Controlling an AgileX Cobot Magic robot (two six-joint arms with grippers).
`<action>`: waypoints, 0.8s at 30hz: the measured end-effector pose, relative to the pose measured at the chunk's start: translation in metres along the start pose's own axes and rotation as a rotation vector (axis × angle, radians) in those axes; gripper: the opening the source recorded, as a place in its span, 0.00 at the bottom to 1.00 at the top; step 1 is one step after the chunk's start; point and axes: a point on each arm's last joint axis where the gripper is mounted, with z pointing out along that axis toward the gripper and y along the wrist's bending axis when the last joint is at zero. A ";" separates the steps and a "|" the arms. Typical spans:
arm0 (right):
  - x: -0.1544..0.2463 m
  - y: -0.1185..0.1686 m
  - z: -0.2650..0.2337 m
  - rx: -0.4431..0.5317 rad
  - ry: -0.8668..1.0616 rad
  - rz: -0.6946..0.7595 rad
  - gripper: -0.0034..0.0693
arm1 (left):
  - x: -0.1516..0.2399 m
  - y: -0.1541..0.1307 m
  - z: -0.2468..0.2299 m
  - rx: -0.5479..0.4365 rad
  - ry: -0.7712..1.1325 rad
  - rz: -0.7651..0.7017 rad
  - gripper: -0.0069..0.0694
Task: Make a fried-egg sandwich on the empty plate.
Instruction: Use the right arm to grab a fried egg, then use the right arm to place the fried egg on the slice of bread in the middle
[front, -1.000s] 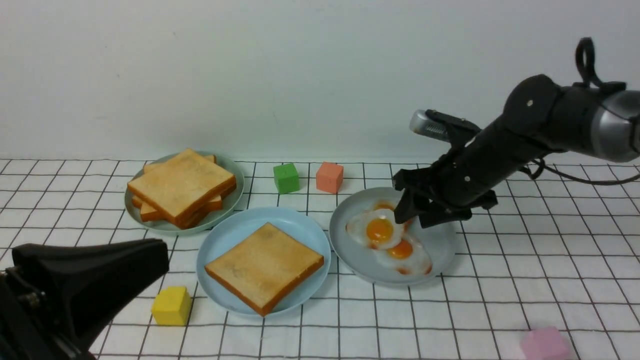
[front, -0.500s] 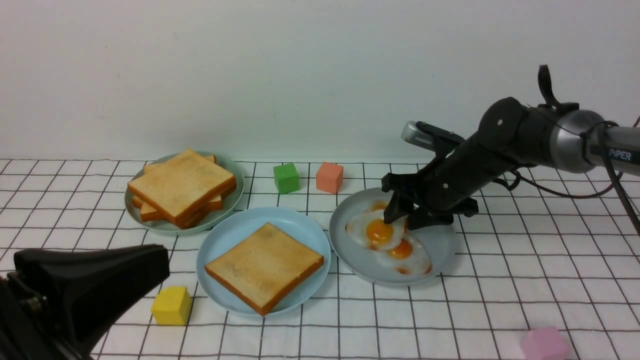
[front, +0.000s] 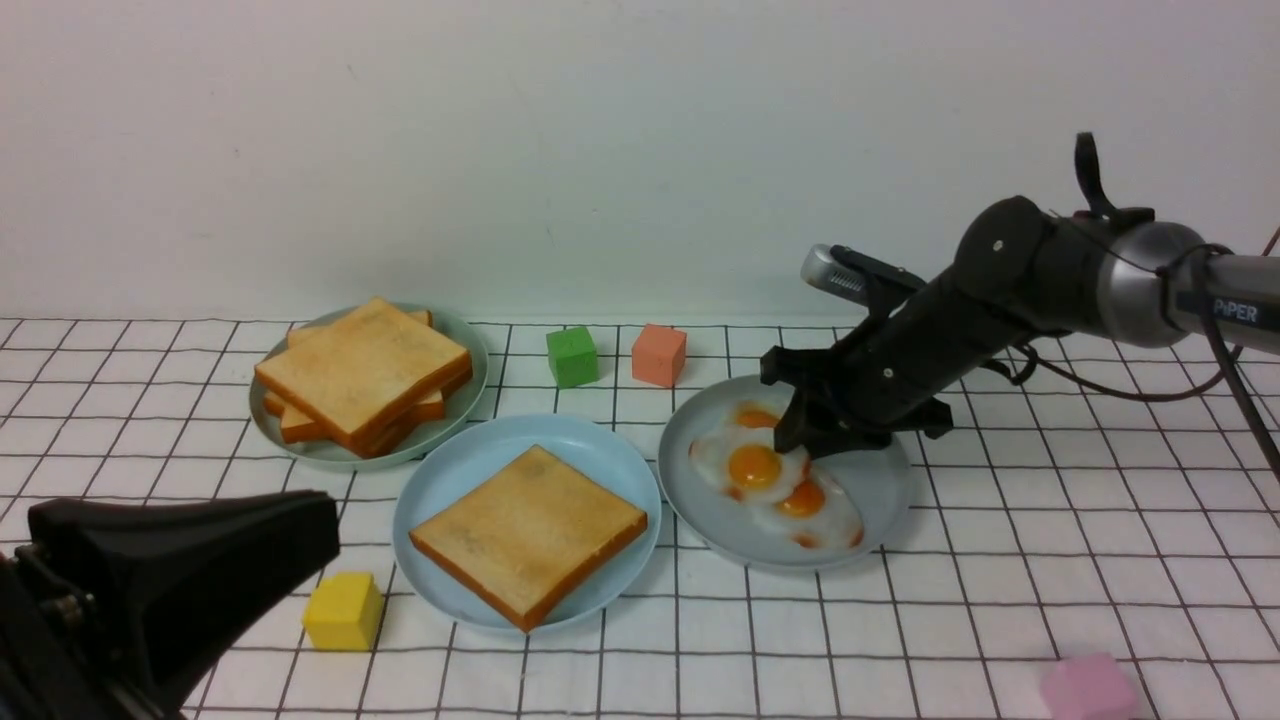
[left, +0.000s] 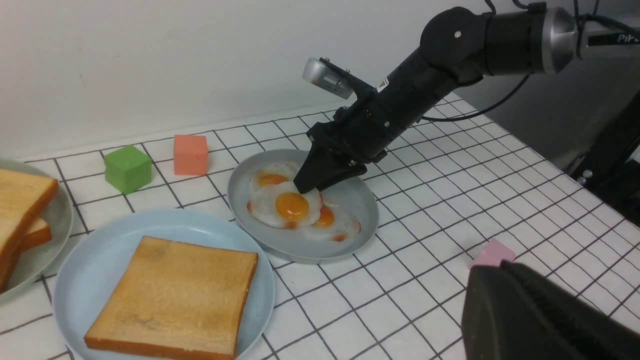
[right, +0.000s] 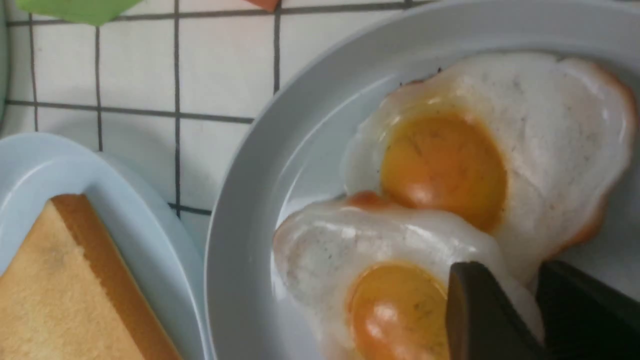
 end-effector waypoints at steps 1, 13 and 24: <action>0.000 0.000 0.000 -0.002 0.004 0.000 0.26 | 0.000 0.000 0.000 0.000 0.000 0.000 0.07; 0.002 0.021 -0.038 -0.047 0.037 -0.054 0.15 | 0.002 0.001 0.000 -0.006 0.026 0.002 0.07; 0.022 0.097 -0.109 -0.352 0.037 -0.196 0.15 | 0.009 0.007 -0.001 -0.070 0.106 0.040 0.07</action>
